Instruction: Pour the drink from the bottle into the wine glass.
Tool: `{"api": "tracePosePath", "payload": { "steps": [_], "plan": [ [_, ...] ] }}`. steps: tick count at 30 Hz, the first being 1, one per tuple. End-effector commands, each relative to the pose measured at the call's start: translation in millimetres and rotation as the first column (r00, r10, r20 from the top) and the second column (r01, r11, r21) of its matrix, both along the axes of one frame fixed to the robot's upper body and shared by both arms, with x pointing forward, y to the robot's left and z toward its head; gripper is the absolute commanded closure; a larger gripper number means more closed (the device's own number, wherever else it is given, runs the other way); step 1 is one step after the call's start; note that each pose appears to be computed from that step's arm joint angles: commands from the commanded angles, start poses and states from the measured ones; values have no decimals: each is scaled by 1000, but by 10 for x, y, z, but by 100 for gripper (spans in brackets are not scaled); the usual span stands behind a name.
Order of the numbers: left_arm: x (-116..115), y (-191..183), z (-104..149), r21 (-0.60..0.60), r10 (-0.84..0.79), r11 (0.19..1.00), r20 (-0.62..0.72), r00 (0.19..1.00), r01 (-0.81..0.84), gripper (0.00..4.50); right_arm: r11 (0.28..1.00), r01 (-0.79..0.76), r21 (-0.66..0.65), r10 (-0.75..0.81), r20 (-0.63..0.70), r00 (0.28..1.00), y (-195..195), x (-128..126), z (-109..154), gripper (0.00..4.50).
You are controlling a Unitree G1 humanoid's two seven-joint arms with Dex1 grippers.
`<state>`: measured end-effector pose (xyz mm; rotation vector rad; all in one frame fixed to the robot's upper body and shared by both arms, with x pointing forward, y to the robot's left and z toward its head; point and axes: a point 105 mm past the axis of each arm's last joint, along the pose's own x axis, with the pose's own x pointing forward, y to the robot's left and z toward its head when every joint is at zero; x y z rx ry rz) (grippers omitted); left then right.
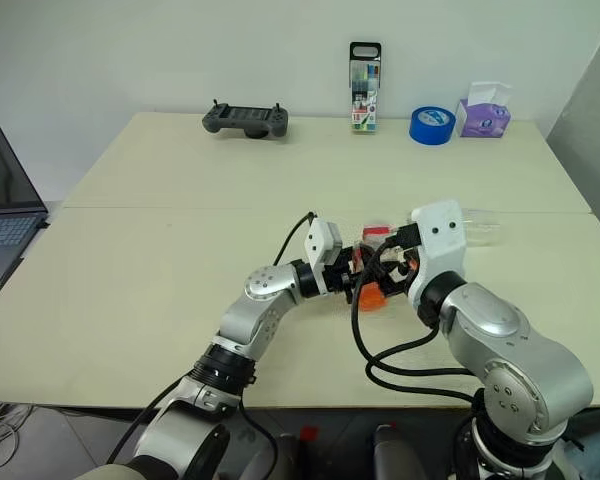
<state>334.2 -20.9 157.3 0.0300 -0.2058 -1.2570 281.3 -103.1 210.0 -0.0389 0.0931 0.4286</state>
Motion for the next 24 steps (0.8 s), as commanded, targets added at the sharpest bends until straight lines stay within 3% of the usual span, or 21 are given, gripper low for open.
{"api": "tracePosePath", "payload": {
  "steps": [1, 24],
  "plan": [
    [1, -13, 231, -48, -7, 999, 76, 997, 11, 291, 999, -47, 3, 46, 140, 989, 88, -178, 247, 20],
    [-1, 6, 216, -49, 13, 999, 74, 997, -10, 291, 994, 79, 73, -87, 112, 990, 170, 45, 359, 20]
  ]
}}
